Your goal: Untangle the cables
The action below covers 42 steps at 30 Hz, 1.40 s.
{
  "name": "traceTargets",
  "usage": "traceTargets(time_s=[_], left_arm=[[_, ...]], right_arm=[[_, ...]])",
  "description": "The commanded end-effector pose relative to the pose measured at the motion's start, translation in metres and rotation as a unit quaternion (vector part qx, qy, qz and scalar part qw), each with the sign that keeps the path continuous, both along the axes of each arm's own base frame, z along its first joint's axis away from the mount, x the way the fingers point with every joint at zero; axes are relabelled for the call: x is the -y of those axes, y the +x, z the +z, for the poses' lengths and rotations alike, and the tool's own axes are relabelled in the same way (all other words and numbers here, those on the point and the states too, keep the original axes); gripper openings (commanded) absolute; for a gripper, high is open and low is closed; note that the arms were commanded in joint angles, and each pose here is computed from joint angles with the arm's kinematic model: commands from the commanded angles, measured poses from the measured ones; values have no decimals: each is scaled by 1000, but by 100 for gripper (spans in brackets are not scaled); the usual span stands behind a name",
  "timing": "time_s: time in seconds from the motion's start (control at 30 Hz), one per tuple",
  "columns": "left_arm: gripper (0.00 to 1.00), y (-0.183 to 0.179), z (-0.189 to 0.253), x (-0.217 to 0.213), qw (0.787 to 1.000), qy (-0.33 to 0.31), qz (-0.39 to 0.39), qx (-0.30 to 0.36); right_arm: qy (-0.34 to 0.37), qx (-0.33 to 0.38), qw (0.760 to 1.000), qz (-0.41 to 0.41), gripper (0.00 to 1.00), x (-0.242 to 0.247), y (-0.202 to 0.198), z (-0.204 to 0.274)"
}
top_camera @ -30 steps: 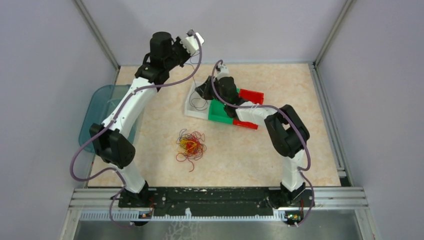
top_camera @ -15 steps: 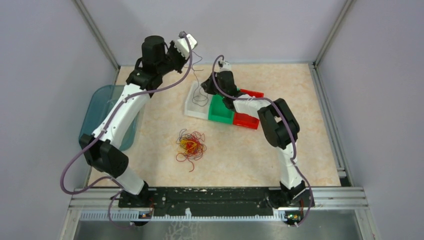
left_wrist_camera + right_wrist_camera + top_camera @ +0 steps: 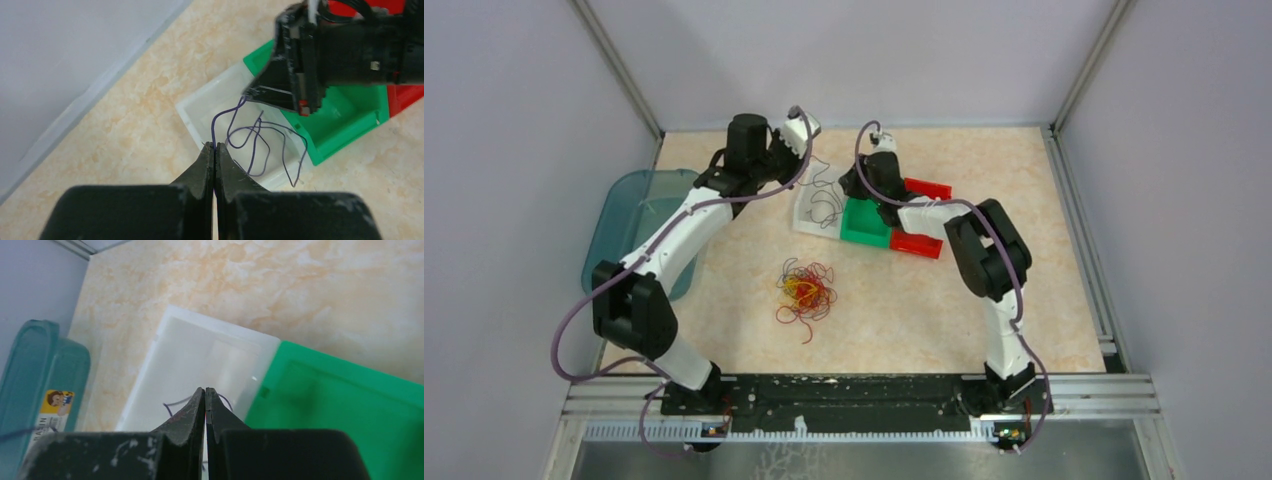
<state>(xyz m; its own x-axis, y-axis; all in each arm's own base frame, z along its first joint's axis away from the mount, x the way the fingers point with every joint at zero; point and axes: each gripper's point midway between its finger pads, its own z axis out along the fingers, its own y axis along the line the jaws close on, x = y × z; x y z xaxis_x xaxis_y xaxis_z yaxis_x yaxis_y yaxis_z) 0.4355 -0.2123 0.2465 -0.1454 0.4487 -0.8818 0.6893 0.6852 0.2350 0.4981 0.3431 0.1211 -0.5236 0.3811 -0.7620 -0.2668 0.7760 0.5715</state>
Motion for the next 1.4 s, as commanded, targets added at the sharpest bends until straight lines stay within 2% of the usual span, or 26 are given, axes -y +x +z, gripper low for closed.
traceTargets(time_s=[0.0, 0.07, 0.17, 0.33, 0.7, 1.03, 1.2, 1.27, 1.3, 1.37], left_arm=[[0, 34, 34, -4, 996, -12, 35, 81], [0, 47, 38, -6, 994, -3, 46, 101], [0, 61, 31, -8, 992, 13, 57, 107], [0, 58, -2, -4, 993, 55, 45, 99], [0, 38, -54, 29, 995, 75, -3, 58], [0, 43, -114, 25, 990, 137, -1, 29], [1, 54, -126, 23, 988, 150, 4, 29], [6, 57, -128, 25, 988, 149, -1, 25], [12, 56, -128, 27, 989, 148, -6, 22], [41, 55, -128, 32, 988, 149, -20, 16]], right_arm=[[35, 65, 996, -44, 4, 39, 9, 68], [39, 67, 995, -60, 6, 56, 7, 72], [42, 74, 993, -81, 15, 78, 1, 81], [37, 86, 990, -105, 26, 105, -13, 97], [45, 114, 986, -114, 28, 133, -60, 127], [40, 100, 987, -121, 28, 151, -92, 113], [37, 90, 988, -117, 28, 154, -104, 101], [40, 90, 988, -115, 28, 155, -107, 100], [42, 89, 989, -114, 28, 155, -109, 99], [43, 88, 989, -111, 28, 154, -110, 98]])
